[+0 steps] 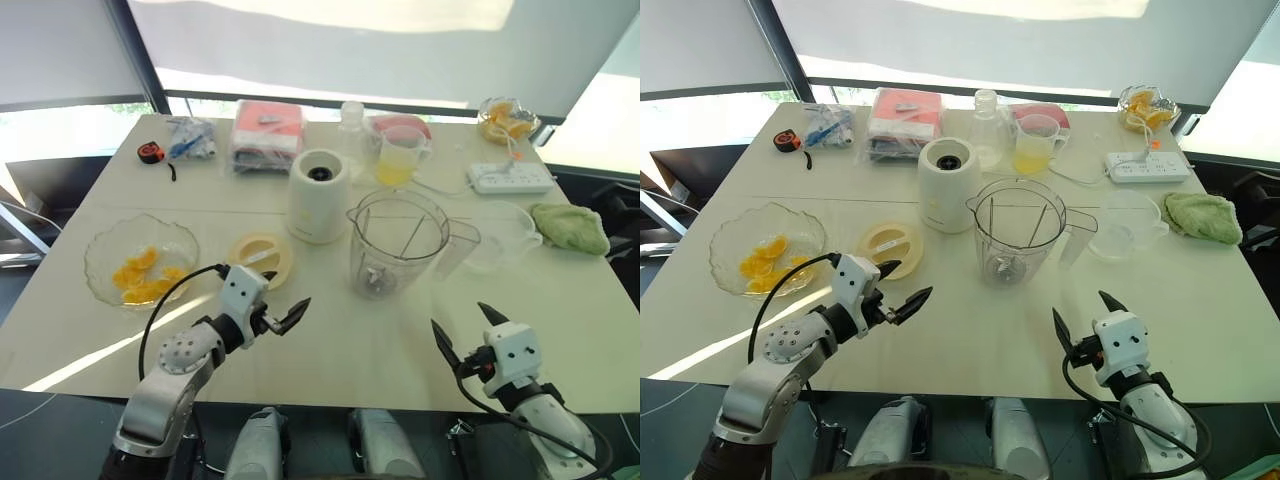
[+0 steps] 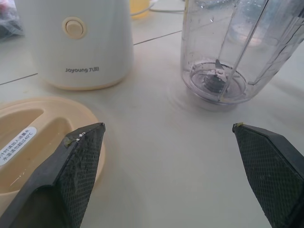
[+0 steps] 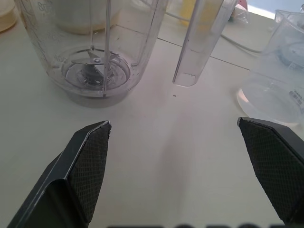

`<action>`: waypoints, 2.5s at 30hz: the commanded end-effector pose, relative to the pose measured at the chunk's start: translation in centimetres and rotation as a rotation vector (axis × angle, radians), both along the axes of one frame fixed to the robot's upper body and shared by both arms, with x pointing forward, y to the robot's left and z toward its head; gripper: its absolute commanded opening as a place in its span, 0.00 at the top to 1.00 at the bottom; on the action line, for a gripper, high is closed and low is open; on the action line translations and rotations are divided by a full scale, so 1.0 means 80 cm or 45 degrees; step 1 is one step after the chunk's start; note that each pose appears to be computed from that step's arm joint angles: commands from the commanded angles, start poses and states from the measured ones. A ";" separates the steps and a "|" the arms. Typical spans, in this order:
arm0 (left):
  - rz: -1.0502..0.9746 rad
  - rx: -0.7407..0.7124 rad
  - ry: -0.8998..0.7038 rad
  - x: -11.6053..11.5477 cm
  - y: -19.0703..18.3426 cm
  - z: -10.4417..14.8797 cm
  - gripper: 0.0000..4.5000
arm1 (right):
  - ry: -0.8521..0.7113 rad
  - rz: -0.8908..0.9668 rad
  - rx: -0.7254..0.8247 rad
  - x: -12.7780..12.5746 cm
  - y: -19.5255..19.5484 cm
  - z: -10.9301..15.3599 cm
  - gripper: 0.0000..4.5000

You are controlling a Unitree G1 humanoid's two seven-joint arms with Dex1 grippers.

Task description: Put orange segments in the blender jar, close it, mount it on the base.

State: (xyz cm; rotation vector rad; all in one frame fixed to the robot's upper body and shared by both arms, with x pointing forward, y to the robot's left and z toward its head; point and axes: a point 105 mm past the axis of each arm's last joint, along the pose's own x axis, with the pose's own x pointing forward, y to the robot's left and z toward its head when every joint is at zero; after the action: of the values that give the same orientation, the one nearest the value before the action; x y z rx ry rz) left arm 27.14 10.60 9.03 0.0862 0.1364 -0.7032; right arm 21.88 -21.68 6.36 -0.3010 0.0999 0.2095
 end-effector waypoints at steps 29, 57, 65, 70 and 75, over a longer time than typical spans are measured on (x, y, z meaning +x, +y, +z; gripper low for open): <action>0.033 0.143 -0.113 0.004 0.017 0.019 0.01 | -0.030 0.051 0.034 0.020 0.007 0.008 0.00; 1.256 0.152 0.109 0.060 0.166 0.149 0.01 | 0.291 1.059 -0.027 -0.051 0.102 0.041 0.00; 1.287 0.324 0.394 0.060 0.227 0.109 0.01 | 0.276 1.053 -0.060 -0.040 0.090 0.032 0.00; 1.249 0.433 0.487 0.066 0.254 0.115 0.01 | 0.274 1.032 -0.064 -0.044 0.089 0.028 0.00; 1.142 0.505 0.548 0.083 0.261 0.102 0.01 | 0.265 1.001 -0.060 -0.048 0.094 0.025 0.00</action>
State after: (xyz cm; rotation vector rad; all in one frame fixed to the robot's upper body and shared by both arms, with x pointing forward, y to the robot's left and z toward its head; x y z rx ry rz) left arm 33.01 31.61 16.63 0.2117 0.7061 0.2523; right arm 18.16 -14.81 7.52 -0.3383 0.2356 1.0135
